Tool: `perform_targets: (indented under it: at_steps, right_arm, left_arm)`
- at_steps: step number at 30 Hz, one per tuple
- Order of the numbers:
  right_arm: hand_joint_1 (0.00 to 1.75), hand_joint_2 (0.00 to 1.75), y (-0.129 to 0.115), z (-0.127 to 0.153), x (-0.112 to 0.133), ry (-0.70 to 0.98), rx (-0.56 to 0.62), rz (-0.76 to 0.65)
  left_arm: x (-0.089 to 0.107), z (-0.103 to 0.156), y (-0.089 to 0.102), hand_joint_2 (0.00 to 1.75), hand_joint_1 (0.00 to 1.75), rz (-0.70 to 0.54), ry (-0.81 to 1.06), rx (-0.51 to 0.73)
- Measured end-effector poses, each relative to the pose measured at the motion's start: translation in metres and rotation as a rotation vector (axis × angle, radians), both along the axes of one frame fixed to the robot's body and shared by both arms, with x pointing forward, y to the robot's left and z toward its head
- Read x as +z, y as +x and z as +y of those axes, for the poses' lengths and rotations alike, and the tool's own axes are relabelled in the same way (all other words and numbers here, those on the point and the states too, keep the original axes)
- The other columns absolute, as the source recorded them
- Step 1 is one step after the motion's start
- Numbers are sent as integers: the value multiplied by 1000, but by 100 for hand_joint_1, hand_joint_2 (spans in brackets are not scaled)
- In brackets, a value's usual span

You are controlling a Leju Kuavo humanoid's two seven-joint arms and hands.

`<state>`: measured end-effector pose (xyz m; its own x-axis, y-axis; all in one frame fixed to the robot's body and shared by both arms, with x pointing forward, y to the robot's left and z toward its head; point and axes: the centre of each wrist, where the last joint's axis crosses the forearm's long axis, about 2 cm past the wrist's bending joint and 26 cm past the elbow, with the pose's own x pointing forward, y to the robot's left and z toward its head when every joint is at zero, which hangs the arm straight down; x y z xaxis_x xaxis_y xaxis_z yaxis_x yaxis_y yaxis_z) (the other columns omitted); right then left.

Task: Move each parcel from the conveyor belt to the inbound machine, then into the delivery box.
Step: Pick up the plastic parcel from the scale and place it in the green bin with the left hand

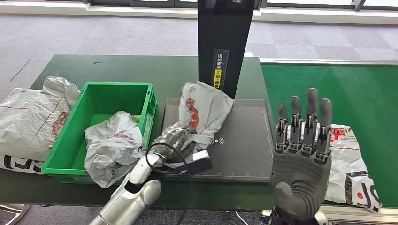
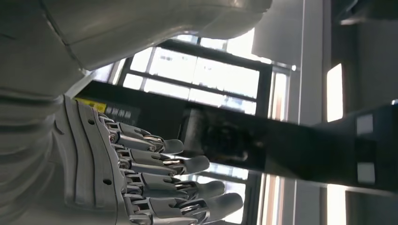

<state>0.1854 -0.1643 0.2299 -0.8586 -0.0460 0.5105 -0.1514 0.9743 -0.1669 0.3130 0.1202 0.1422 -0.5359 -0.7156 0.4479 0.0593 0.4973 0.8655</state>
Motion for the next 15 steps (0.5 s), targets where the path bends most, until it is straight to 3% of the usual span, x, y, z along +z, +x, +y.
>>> perform_targets:
  at_steps: [7,15]
  right_arm:
    - [0,175,-11,-12,-5,7,-127,10]
    - [0,175,-22,-17,-16,5,-179,35]
  left_arm:
    - [28,90,15,175,175,-199,-33,239]
    - [43,143,20,175,175,-290,-5,386]
